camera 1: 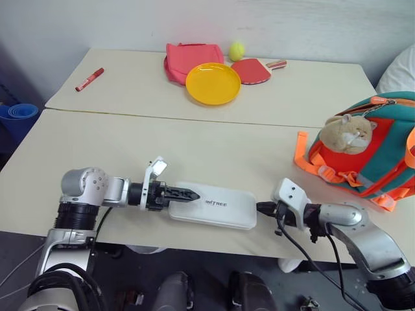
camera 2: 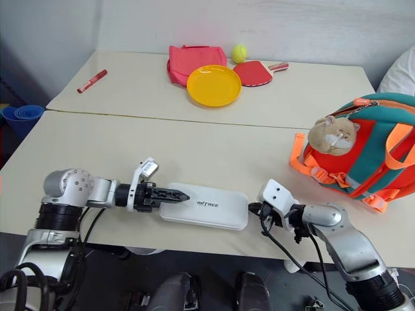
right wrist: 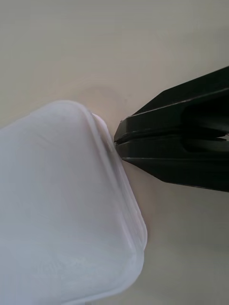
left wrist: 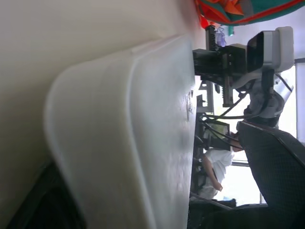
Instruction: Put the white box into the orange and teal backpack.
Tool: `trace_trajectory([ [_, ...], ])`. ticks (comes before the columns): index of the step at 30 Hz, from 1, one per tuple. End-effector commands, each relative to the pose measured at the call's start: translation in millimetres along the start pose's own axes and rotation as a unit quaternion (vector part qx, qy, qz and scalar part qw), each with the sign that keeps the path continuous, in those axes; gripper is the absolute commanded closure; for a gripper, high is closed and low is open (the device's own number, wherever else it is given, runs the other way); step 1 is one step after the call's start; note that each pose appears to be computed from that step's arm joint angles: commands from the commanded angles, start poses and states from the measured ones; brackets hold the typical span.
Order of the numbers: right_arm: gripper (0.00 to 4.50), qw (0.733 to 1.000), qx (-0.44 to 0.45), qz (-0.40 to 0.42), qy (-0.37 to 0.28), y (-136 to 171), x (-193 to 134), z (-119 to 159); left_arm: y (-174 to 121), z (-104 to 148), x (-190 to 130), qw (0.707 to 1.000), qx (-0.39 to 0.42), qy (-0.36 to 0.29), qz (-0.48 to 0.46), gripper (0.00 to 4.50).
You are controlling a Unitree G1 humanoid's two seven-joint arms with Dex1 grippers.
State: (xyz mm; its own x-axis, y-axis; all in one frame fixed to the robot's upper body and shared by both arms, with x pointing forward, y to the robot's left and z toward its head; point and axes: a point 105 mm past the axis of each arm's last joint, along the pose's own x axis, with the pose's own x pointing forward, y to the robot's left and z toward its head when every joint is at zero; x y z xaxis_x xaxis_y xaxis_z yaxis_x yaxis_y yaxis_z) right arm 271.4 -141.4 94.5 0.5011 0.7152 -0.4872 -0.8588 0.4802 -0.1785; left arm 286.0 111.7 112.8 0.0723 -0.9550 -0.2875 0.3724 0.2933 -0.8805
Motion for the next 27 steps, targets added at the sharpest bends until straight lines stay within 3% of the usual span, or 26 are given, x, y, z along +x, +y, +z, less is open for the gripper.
trace_trajectory([
  [1, 4.50, 1.000, -0.007, 0.013, -0.022, 6, 0, 13, -7, -2, 3, 1.000, -0.008, 0.004, -0.030, 0.42],
  [6, 4.50, 1.000, -0.001, 0.002, -0.009, 4, -13, 1, -14, 1, 0, 0.999, 0.001, 0.001, -0.039, 1.87],
  [10, 4.50, 0.998, 0.047, -0.024, -0.044, 6, -33, -3, -27, 1, -4, 0.997, 0.032, -0.007, -0.066, 3.10],
  [13, 4.33, 0.986, 0.105, -0.091, -0.094, -2, -59, -5, -36, -1, -7, 0.993, 0.087, -0.023, -0.082, 3.29],
  [17, 3.26, 0.978, 0.133, -0.142, -0.081, 0, -97, -27, -48, 2, -11, 0.980, 0.159, -0.050, -0.114, 3.29],
  [22, 1.59, 0.944, 0.152, -0.282, -0.076, -14, -167, -54, -62, 8, -15, 0.931, 0.313, -0.099, -0.159, 3.29],
  [26, 0.20, 0.923, 0.160, -0.338, -0.091, -7, -205, -70, -58, -6, -14, 0.907, 0.382, -0.069, -0.163, 3.29],
  [27, 0.06, 0.919, 0.163, -0.347, -0.091, -6, -211, -74, -56, -9, -13, 0.900, 0.401, -0.061, -0.158, 3.29],
])
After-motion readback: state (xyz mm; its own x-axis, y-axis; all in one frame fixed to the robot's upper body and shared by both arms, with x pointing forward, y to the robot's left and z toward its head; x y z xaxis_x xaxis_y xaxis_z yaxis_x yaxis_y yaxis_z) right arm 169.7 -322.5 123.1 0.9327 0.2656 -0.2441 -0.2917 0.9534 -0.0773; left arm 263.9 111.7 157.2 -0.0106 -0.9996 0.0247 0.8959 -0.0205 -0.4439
